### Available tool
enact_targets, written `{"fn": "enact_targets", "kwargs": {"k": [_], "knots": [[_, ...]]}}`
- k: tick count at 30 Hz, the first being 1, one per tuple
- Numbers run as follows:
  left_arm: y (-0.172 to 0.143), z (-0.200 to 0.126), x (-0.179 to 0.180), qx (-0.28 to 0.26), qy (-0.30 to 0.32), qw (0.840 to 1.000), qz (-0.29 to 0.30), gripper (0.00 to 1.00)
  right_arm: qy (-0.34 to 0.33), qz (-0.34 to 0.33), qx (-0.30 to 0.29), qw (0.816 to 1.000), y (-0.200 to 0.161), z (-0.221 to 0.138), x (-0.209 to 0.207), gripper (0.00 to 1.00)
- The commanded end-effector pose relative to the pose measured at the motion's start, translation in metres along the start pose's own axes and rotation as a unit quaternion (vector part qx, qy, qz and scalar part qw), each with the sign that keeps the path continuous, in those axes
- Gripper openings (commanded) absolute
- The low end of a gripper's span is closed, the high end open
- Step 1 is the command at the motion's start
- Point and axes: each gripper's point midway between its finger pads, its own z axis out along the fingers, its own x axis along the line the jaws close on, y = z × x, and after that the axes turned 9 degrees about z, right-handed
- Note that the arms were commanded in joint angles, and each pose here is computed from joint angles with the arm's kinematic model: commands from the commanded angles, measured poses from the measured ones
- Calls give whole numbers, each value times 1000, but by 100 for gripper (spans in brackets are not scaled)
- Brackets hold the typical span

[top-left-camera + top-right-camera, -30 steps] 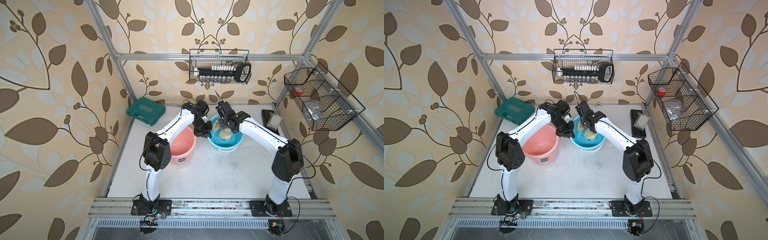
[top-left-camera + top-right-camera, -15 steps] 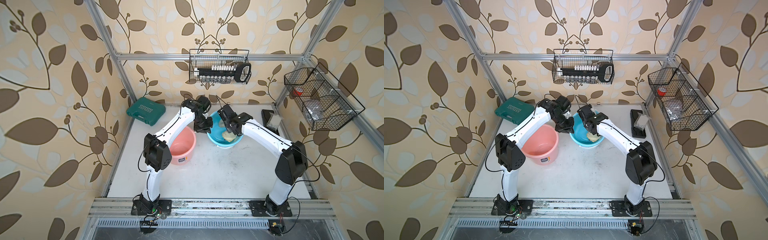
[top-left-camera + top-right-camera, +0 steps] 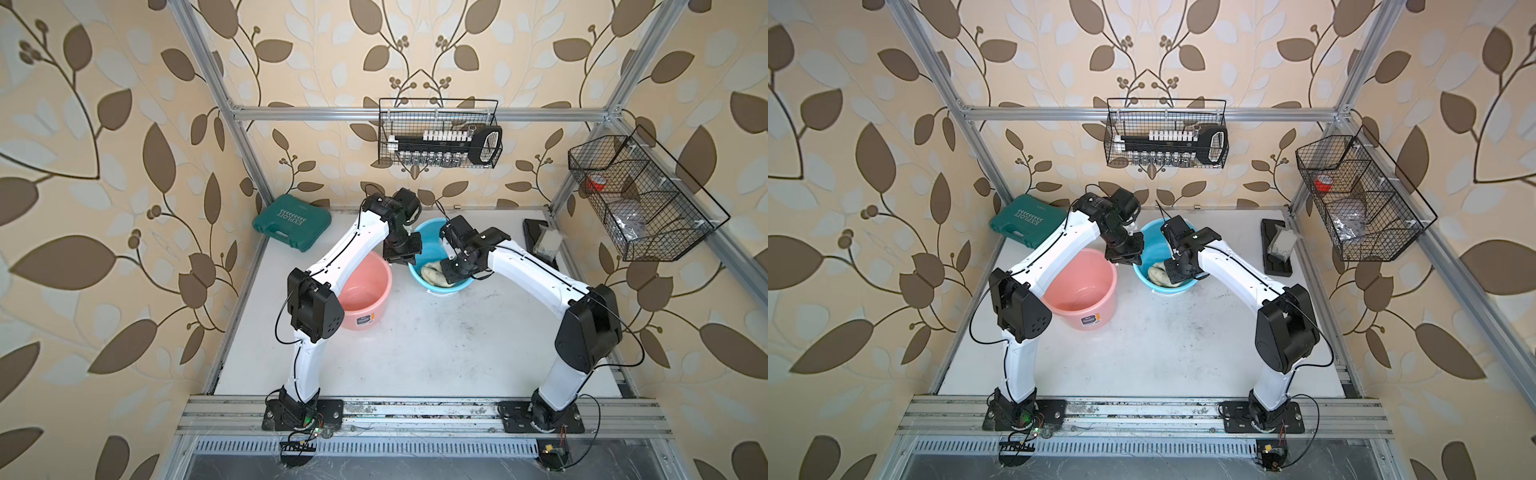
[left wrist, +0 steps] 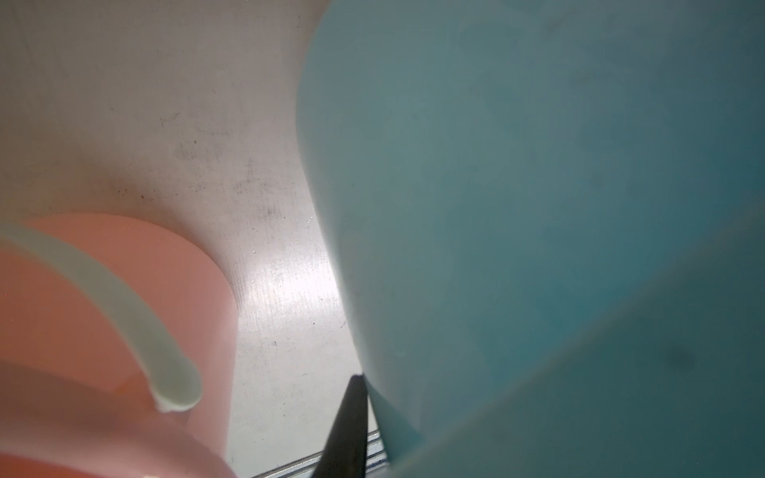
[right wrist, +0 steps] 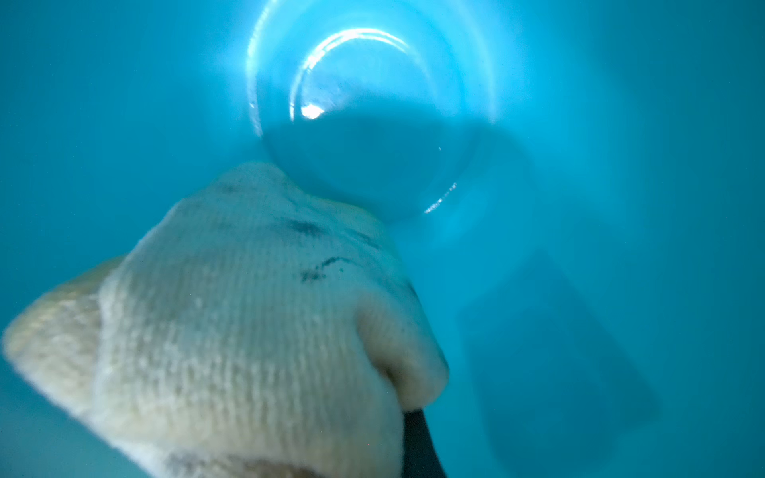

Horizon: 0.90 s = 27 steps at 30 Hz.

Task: Wipe the inside of the bucket with a cloth
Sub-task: Wipe the dirt from the inside of the bucket.

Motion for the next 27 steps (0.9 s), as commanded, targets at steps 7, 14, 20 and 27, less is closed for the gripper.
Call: {"fn": "enact_targets", "kwargs": {"k": [7, 14, 20, 27], "knots": [[2, -21, 0, -23, 1, 1000, 12, 0, -162, 58, -122, 977, 63, -53, -90, 0], [11, -26, 1, -31, -2, 999, 8, 0, -163, 65, -112, 978, 46, -63, -97, 0], [18, -24, -2, -28, -6, 1000, 9, 0, -117, 74, -117, 983, 19, -69, -92, 0], [21, -22, -7, -29, -17, 999, 8, 0, -110, 67, -103, 986, 0, -77, -94, 0]]}}
